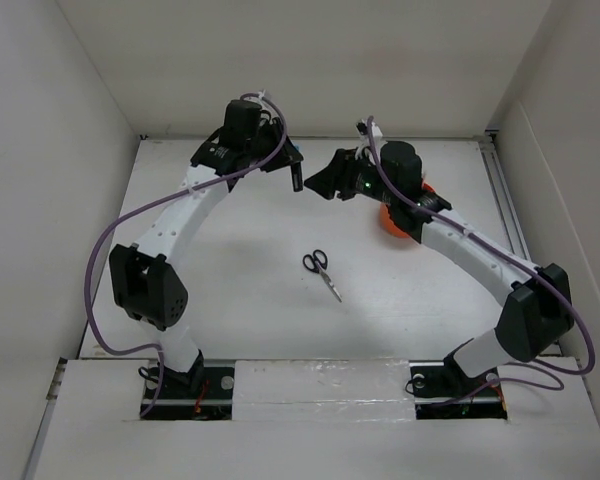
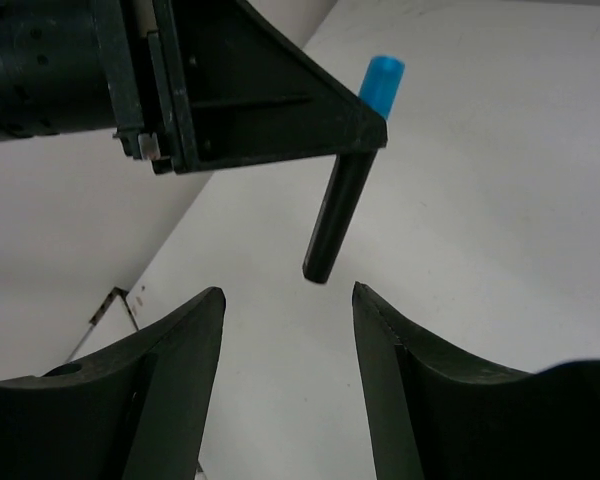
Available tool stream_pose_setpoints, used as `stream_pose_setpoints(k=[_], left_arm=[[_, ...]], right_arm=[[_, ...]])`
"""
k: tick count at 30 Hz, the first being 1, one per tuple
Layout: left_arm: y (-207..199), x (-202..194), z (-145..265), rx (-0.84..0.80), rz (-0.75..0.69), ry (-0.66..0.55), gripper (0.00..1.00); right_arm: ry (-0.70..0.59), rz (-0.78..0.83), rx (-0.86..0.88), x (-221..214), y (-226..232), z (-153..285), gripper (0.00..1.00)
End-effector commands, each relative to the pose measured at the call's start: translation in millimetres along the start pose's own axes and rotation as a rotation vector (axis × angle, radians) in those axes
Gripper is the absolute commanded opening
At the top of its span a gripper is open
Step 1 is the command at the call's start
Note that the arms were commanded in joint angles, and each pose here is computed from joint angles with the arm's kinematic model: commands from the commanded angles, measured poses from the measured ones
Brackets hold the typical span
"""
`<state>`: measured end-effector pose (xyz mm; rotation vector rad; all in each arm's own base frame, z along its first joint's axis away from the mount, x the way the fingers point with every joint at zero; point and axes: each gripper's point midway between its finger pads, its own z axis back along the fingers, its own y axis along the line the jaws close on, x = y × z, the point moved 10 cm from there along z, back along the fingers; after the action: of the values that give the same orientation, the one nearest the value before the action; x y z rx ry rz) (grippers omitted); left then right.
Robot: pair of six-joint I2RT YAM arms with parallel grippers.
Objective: Sort the stationery into containers
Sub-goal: Pick up the pen from the center of the board.
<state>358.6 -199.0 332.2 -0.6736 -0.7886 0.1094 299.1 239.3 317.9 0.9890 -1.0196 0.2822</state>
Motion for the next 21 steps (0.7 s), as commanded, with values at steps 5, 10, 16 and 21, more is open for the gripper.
stream_pose_setpoints(k=[5, 10, 16, 21], left_arm=[[-33.6, 4.9, 26.1, -0.177, -0.067, -0.059, 0.0], [-37.5, 6.6, 30.9, -0.199, -0.062, -0.067, 0.0], [-36.9, 3.5, 32.0, -0.215, -0.064, -0.054, 0.0], [-33.2, -1.7, 28.9, -0.213, -0.06, -0.031, 0.0]], right_arm=[[-0.13, 0.002, 0.007, 18.6, 1.2, -23.9, 0.58], [-0.176, 0.009, -0.017, 24.7, -0.6, -27.7, 0.54], [-0.21, 0.007, -0.007, 27.6, -7.5, -35.2, 0.5], [-0.223, 0.003, 0.002, 33.9, -9.7, -39.8, 0.46]])
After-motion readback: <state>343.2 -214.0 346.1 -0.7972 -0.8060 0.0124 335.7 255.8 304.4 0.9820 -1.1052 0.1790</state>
